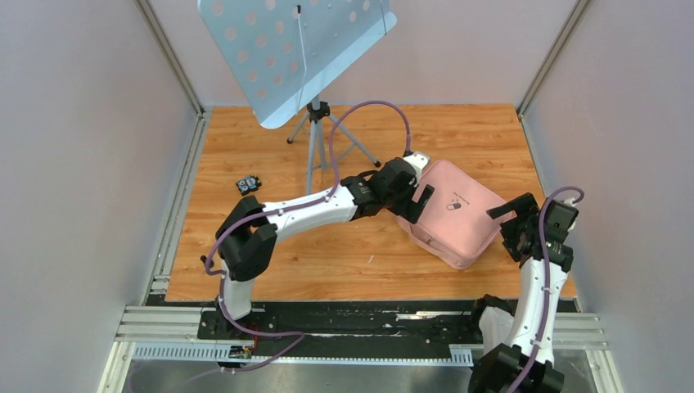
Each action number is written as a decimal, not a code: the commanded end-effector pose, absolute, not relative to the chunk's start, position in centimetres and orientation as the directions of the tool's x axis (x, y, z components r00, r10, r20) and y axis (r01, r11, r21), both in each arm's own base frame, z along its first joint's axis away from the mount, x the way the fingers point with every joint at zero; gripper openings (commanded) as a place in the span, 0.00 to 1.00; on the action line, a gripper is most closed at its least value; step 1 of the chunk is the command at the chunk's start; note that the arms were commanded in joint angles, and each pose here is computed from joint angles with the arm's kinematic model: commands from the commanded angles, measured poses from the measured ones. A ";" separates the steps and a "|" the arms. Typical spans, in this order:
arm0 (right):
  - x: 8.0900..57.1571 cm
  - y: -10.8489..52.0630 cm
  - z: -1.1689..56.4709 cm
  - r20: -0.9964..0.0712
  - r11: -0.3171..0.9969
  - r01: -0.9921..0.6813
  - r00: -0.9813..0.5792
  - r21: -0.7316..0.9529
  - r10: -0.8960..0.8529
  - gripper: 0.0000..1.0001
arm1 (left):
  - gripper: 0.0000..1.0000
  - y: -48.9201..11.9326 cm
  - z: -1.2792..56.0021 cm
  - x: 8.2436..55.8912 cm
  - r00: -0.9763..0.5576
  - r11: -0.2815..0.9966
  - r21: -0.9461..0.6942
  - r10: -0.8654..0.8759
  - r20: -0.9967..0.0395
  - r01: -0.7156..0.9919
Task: Organize the medicine kit
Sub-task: Zip the medicine box at the center of the board.
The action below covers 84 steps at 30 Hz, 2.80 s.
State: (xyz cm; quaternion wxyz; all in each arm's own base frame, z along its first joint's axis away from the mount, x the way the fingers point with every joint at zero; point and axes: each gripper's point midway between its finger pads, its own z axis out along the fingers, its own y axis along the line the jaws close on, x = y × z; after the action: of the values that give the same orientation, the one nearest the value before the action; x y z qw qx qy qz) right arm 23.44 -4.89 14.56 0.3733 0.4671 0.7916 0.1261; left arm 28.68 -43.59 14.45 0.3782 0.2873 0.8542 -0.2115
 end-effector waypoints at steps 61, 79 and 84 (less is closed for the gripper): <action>23.9 1.4 16.1 -0.305 0.456 0.507 -0.355 0.732 0.884 1.00 | 0.99 -45.4 15.8 32.0 -0.530 0.617 -0.231 0.360 -0.767 0.753; 29.4 -1.8 14.6 -0.373 0.503 0.523 -0.341 0.688 0.863 1.00 | 0.98 -48.7 14.7 29.4 -0.569 0.504 -0.366 0.339 -0.749 0.782; 32.8 -5.1 15.4 -0.448 0.547 0.534 -0.316 0.644 0.836 1.00 | 0.98 -50.9 14.8 25.6 -0.544 0.419 -0.386 0.374 -0.751 0.821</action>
State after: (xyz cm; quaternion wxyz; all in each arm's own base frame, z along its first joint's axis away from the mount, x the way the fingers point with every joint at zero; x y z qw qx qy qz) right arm 28.29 -1.44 11.66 0.2975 0.4657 0.8036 0.2208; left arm 30.71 -47.34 11.75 0.3041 0.3418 0.8325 -0.3126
